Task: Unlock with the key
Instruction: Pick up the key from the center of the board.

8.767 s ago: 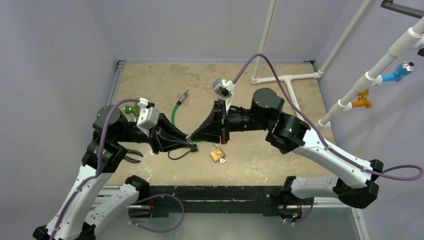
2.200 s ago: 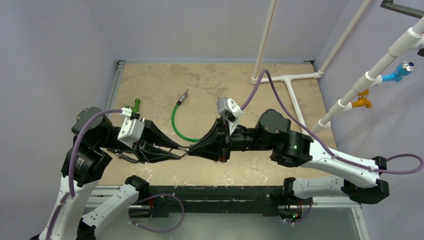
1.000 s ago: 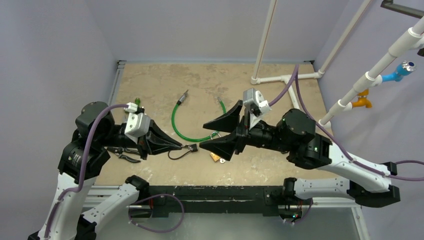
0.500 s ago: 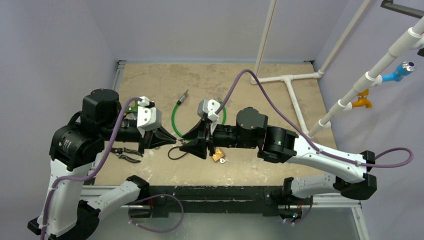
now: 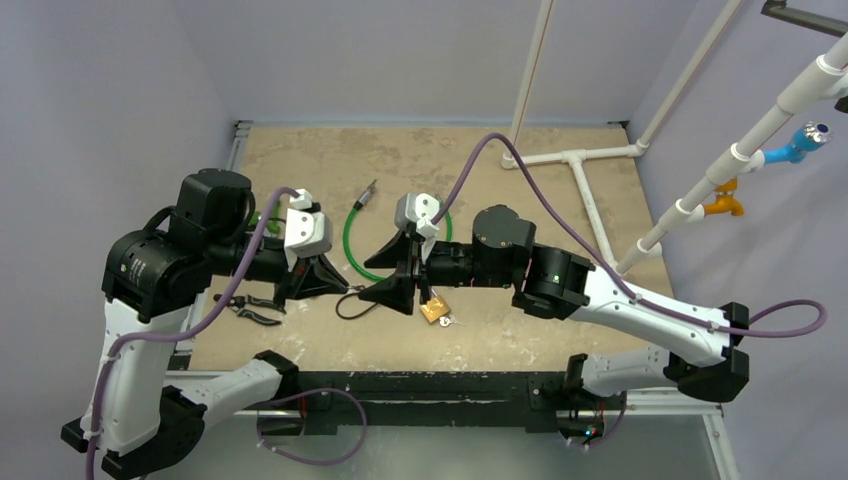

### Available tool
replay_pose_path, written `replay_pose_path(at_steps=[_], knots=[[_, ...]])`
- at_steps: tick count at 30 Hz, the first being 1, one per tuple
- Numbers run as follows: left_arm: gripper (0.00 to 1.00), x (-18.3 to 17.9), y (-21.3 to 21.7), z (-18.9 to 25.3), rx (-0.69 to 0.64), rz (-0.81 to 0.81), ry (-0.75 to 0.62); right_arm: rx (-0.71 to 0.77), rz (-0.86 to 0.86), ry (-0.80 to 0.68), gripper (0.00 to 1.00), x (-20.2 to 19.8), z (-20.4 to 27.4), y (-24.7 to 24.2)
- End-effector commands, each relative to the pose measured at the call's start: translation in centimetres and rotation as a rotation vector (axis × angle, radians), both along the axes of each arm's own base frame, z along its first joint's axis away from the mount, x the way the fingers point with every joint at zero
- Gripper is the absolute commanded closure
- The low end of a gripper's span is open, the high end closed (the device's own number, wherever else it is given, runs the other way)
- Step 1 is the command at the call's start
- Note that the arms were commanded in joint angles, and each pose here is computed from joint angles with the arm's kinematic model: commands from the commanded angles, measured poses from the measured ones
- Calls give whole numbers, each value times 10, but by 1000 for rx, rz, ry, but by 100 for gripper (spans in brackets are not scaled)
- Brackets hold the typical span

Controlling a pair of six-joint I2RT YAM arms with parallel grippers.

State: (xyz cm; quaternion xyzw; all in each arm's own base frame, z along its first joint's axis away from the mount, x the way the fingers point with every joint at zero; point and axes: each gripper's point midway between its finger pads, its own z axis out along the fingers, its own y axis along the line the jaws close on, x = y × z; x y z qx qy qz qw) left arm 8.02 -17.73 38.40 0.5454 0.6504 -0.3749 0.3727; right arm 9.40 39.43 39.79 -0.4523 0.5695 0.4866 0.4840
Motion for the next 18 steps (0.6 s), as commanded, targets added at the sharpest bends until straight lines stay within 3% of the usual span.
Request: replay_pose_path(at_steps=[1,6,18], knots=[[100,-16,1,4,-22,-58,-6,84,131,-10,56,-12,27,5],[100,-15,3,2,-17,-48,-11,96,161,8,76,-13,28,8],[100,-4,4,0,1,7,-32,86,239,48,81,-24,22,13]])
